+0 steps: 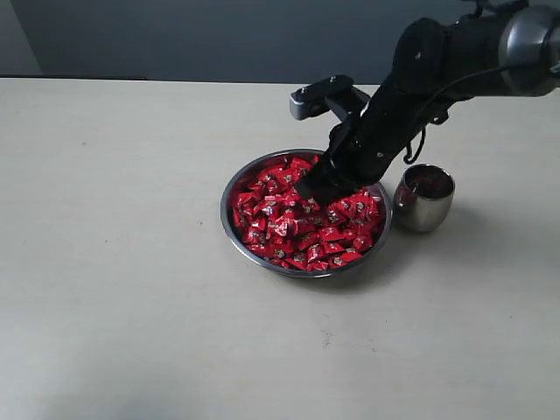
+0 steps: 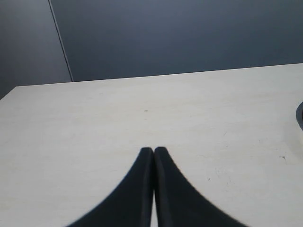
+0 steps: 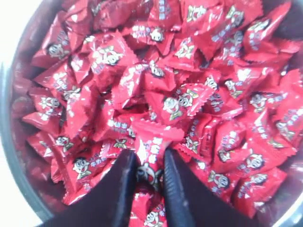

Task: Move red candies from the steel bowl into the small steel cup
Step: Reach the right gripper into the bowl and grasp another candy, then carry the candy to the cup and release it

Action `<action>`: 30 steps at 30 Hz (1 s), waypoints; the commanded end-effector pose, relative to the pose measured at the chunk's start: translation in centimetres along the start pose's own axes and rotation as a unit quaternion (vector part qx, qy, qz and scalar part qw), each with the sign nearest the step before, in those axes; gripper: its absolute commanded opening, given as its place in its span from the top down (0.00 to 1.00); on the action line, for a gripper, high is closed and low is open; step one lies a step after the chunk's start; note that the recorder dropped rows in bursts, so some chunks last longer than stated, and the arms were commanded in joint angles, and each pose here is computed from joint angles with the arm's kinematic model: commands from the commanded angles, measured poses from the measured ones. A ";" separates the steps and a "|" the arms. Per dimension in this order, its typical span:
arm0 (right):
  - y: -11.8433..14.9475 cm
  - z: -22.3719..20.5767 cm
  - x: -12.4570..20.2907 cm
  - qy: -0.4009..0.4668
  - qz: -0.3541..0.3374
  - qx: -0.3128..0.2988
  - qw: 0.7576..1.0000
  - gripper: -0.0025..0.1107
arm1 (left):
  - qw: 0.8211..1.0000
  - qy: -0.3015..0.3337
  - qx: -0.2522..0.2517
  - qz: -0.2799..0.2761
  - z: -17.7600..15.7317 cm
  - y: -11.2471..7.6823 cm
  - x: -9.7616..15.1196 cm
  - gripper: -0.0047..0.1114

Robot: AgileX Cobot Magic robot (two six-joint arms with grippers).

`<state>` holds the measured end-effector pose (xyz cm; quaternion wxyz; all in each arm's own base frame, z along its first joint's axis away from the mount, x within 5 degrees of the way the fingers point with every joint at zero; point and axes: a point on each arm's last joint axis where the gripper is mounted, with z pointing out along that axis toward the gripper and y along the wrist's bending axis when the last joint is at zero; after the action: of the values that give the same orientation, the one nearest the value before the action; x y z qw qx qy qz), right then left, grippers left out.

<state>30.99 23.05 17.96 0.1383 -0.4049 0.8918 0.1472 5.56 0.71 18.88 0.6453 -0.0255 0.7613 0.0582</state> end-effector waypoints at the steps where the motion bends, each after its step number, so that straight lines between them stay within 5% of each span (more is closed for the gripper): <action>1: 0.3 -2.9 -0.4 -0.022 -0.017 0.020 0.999 0.97 | 1.000 -0.009 -0.002 0.000 -0.1 0.0 -0.3 0.96; 6: -0.7 -5.4 -0.2 -0.032 -0.011 0.062 0.998 0.97 | 1.000 -0.009 -0.002 0.000 -0.1 0.0 -0.3 0.96; 19: -9.2 -7.7 3.2 -0.033 0.133 0.109 0.985 0.97 | 1.000 -0.009 -0.002 0.000 -0.1 0.0 -0.3 0.96; 30: -9.5 -5.9 3.8 0.003 0.158 0.075 0.985 0.97 | 1.000 -0.009 -0.002 0.000 -0.1 0.0 -0.3 0.96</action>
<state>35.02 12.37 20.55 0.1421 -0.2481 0.9532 0.0988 5.56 0.71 18.88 0.6453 -0.0255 0.7613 0.0582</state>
